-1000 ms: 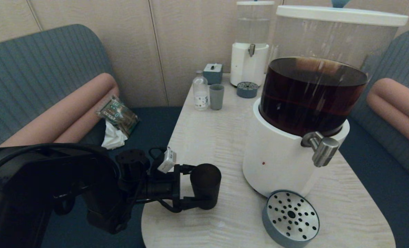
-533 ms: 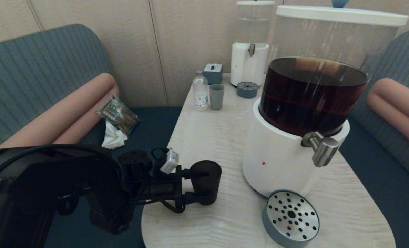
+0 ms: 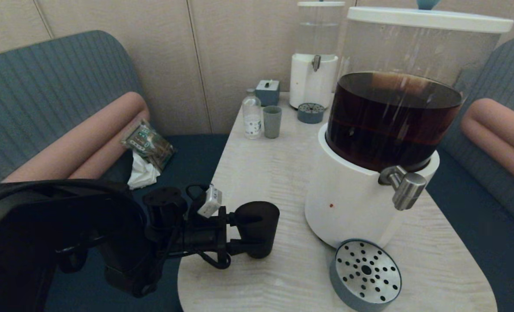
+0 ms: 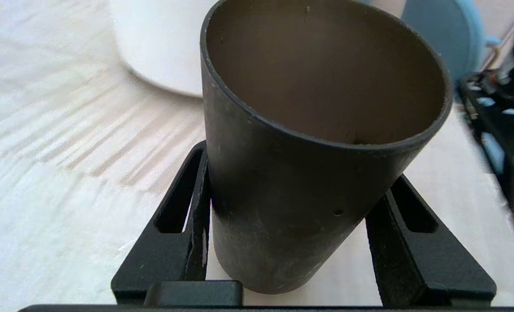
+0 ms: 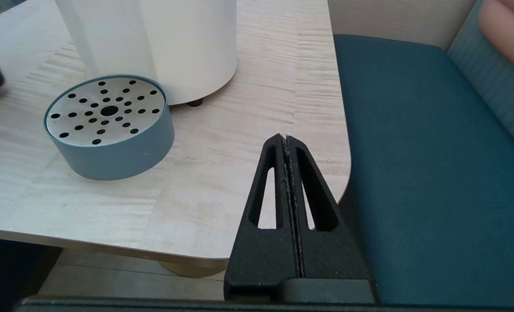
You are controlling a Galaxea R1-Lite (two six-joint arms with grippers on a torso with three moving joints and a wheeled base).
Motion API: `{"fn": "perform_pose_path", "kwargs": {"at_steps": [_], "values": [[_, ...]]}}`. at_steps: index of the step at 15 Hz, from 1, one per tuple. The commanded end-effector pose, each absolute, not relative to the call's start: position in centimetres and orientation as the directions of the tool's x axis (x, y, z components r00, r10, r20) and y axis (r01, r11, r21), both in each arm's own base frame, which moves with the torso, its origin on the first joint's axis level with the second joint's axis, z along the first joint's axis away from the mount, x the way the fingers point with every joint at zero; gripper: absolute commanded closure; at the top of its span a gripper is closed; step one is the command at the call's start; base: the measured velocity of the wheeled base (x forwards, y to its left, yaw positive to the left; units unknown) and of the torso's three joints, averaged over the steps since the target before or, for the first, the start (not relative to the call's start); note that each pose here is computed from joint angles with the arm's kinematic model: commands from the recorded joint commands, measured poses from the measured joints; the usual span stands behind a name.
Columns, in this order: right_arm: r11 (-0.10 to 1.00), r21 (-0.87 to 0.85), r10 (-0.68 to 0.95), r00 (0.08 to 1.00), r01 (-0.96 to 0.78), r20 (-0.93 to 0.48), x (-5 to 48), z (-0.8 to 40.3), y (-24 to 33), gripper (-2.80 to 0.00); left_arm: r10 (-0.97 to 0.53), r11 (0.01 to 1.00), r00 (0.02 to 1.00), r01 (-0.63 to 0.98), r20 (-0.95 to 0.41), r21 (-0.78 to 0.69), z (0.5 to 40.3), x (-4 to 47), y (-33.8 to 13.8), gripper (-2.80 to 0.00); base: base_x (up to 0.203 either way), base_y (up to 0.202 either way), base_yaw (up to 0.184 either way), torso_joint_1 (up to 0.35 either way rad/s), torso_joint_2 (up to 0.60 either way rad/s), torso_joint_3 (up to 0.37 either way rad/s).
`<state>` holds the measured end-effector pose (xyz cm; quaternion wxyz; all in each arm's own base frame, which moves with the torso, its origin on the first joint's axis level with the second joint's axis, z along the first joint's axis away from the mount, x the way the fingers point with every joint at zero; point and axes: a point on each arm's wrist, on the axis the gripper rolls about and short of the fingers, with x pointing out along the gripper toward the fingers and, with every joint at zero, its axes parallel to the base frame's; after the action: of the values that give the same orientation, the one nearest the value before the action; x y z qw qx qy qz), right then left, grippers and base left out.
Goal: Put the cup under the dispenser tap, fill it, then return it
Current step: Pick up the cup, then place it under the water dispenser
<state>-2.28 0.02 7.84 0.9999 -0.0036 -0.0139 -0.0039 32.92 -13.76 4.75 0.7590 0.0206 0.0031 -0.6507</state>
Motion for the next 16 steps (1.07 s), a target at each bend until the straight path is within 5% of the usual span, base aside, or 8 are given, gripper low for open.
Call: {"fn": "perform_pose_path", "kwargs": {"at_steps": [1, 7, 16], "values": [[1.000, -0.008, -0.008, 1.000, 0.008, 0.020, -2.2, 7.6, 0.0, 0.00, -0.990, 0.138, 0.139, 0.988, -0.010, 0.063, 7.0, 31.5, -13.6, 0.00, 0.000, 0.000, 0.000, 0.000, 0.00, 0.000], [1.000, -0.008, -0.008, 1.000, 0.008, 0.020, -2.2, 7.6, 0.0, 0.00, -0.999, -0.008, -0.011, 0.998, 0.036, 0.065, 10.7, 27.5, -17.6, 0.00, 0.000, 0.000, 0.000, 0.000, 0.00, 0.000], [1.000, -0.008, -0.008, 1.000, 0.008, 0.020, -2.2, 7.6, 0.0, 0.00, -0.991, -0.014, -0.029, 0.994, 0.132, 0.110, 11.2, 27.6, -26.7, 0.00, 0.000, 0.000, 0.000, 0.000, 0.00, 0.000]]}}
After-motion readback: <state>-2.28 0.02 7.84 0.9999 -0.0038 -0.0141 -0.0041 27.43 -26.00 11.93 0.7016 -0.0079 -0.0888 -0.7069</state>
